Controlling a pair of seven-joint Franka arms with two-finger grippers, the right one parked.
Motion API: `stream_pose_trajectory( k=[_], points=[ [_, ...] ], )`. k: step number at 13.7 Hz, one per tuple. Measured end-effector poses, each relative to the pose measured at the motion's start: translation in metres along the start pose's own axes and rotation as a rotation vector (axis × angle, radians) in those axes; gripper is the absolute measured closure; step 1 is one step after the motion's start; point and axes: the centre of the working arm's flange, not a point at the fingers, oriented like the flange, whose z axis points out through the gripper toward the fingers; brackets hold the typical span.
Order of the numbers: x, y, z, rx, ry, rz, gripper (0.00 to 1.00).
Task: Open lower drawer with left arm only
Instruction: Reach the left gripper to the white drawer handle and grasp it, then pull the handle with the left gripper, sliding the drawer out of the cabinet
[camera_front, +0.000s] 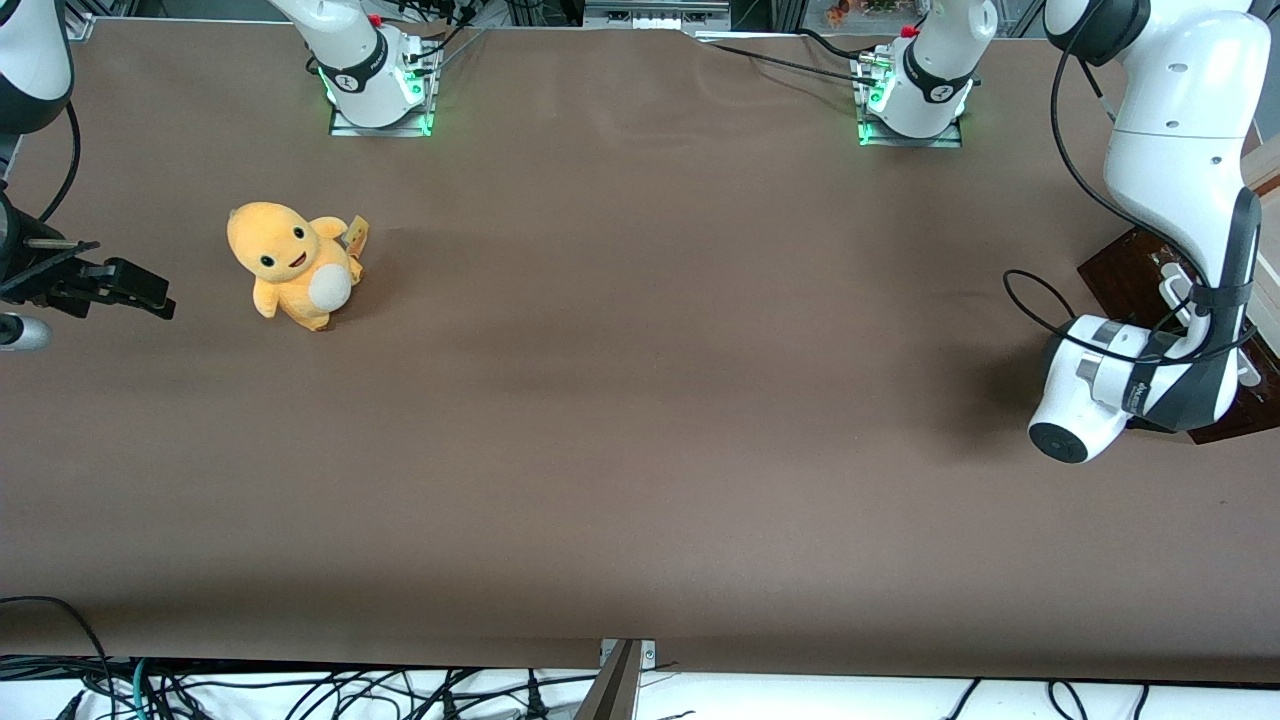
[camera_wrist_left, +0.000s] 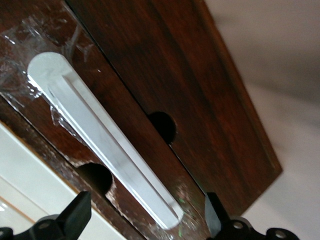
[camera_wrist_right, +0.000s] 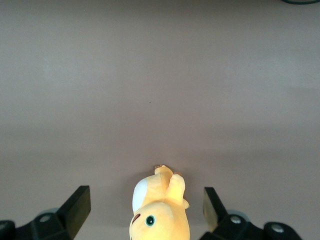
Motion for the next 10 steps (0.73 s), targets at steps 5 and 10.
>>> stream_pose_trajectory(
  k=[5, 10],
  points=[
    [0.011, 0.009, 0.013, 0.042, -0.012, 0.005, 0.12],
    [0.014, 0.004, 0.018, 0.076, -0.019, -0.017, 0.68]
  ],
)
